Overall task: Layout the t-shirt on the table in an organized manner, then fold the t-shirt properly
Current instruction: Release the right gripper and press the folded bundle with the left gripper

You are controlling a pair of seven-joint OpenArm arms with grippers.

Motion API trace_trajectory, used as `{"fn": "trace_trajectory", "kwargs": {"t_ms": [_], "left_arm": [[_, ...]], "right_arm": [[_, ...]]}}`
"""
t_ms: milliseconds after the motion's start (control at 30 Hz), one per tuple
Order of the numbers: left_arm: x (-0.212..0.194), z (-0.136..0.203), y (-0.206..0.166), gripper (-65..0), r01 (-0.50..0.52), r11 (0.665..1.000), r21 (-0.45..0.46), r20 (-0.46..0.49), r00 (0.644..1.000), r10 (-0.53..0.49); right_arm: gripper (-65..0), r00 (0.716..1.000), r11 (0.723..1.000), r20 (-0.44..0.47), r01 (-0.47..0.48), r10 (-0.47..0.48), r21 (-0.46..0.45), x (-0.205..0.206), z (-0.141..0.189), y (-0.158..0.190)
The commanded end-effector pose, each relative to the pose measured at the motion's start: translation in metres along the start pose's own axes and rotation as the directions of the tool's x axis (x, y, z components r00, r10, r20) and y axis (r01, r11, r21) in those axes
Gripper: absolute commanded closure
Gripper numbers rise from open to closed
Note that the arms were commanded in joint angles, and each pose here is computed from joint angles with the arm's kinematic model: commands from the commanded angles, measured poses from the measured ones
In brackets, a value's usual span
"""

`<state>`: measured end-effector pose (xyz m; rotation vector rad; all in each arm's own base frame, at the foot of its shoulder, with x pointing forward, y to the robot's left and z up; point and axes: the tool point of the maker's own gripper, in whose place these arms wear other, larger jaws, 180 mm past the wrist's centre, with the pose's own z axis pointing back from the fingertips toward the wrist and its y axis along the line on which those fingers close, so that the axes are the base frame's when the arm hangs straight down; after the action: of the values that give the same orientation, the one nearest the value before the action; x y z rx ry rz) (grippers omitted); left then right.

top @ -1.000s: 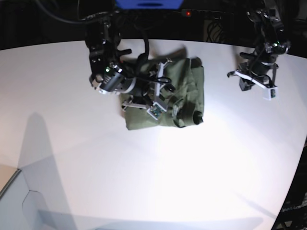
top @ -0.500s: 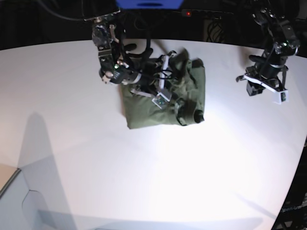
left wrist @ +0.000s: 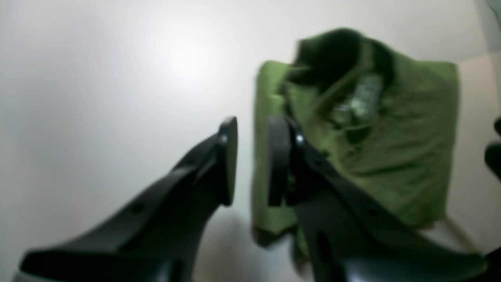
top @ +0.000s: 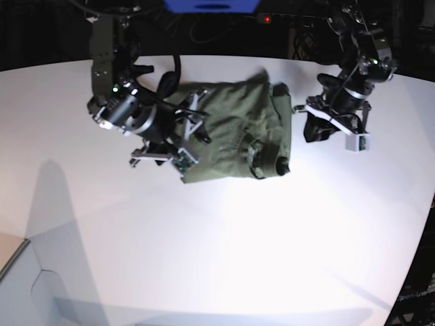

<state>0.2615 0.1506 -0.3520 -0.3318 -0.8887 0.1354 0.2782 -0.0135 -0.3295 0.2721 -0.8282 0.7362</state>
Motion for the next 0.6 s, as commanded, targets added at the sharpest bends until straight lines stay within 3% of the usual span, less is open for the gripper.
{"fn": "trace_trajectory", "kwargs": {"t_ms": [0, 67, 233, 367, 433, 567], "left_arm": [[0.009, 0.001, -0.009, -13.2, 0.024, 0.999, -0.03, 0.031, 0.999, -0.023], [0.004, -0.001, -0.026, -13.2, 0.019, 0.996, -0.089, 0.022, 1.0, -0.017], [0.018, 0.0, -0.063, -13.2, -0.111, 0.954, -0.278, 0.064, 0.989, 0.133], [0.014, -0.018, -0.076, -14.1, -0.115, 0.946, -0.303, 0.024, 0.991, 0.128], [0.009, -0.02, -0.073, -20.0, -0.13, 0.948, -0.291, 0.004, 0.991, 0.137], [0.015, -0.013, -0.06, -41.7, -0.083, 0.961, -0.264, 0.012, 0.996, 0.09]], "right_arm": [[-22.6, 1.0, 0.999, 0.026, 0.015, -0.014, -0.029, 0.006, 0.006, -0.011], [-22.6, 0.999, 0.996, 0.013, 0.048, -0.047, -0.071, -0.003, 0.011, -0.026], [-22.5, 0.993, 0.984, -0.016, 0.111, -0.115, -0.137, -0.027, 0.023, -0.046], [-22.5, 0.989, 0.978, -0.028, 0.137, -0.143, -0.158, -0.038, 0.027, -0.051], [-22.4, 0.99, 0.979, -0.045, 0.122, -0.131, -0.166, -0.043, 0.03, -0.055], [-22.3, 0.992, 0.979, -0.058, 0.104, -0.116, -0.175, -0.046, 0.032, -0.06]]}}
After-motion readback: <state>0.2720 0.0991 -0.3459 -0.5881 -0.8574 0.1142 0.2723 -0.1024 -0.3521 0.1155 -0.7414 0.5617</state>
